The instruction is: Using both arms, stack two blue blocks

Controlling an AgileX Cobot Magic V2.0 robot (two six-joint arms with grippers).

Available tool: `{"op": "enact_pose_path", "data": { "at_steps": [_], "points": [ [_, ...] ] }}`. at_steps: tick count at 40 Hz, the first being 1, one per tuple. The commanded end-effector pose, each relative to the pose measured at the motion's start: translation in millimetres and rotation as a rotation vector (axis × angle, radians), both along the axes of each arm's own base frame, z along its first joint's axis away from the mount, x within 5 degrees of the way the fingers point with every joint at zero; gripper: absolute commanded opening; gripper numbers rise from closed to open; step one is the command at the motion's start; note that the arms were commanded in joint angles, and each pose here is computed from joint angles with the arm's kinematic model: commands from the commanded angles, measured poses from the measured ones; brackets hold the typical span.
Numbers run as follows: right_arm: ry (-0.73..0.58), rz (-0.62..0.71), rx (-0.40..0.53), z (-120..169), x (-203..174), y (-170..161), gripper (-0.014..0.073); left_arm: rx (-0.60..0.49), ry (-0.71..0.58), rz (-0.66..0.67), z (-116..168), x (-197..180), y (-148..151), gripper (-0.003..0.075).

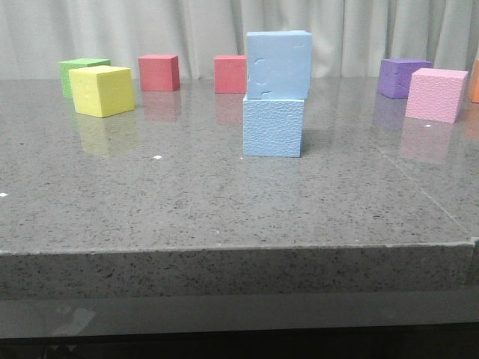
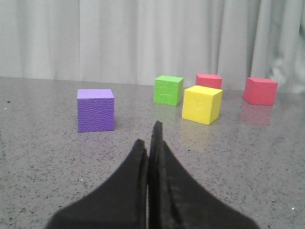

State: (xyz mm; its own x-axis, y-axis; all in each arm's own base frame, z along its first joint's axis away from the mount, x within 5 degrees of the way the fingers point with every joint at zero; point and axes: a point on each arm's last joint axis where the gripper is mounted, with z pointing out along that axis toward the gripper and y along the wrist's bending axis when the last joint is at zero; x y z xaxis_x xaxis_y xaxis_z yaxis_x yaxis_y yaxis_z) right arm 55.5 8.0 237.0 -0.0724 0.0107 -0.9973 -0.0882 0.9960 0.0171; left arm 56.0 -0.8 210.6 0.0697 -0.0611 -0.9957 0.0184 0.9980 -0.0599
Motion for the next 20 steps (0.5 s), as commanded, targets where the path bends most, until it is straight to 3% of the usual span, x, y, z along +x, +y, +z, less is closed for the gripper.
{"op": "enact_pose_path", "data": {
  "at_steps": [1, 9, 20],
  "points": [
    [-0.123, -0.06, 0.055, -8, -1, -5, -0.0068, -0.011, -0.087, -0.003, 7, -2, 0, -0.0019],
    [-0.065, -0.026, 0.056, -39, 0, -3, -0.0067, -0.011, -0.087, -0.003, 7, -2, 0, -0.0019],
    [-0.107, -0.021, 0.048, -35, -1, -3, -0.0067, -0.01, -0.087, -0.002, 7, -2, 0, -0.0019]
  ]
}}
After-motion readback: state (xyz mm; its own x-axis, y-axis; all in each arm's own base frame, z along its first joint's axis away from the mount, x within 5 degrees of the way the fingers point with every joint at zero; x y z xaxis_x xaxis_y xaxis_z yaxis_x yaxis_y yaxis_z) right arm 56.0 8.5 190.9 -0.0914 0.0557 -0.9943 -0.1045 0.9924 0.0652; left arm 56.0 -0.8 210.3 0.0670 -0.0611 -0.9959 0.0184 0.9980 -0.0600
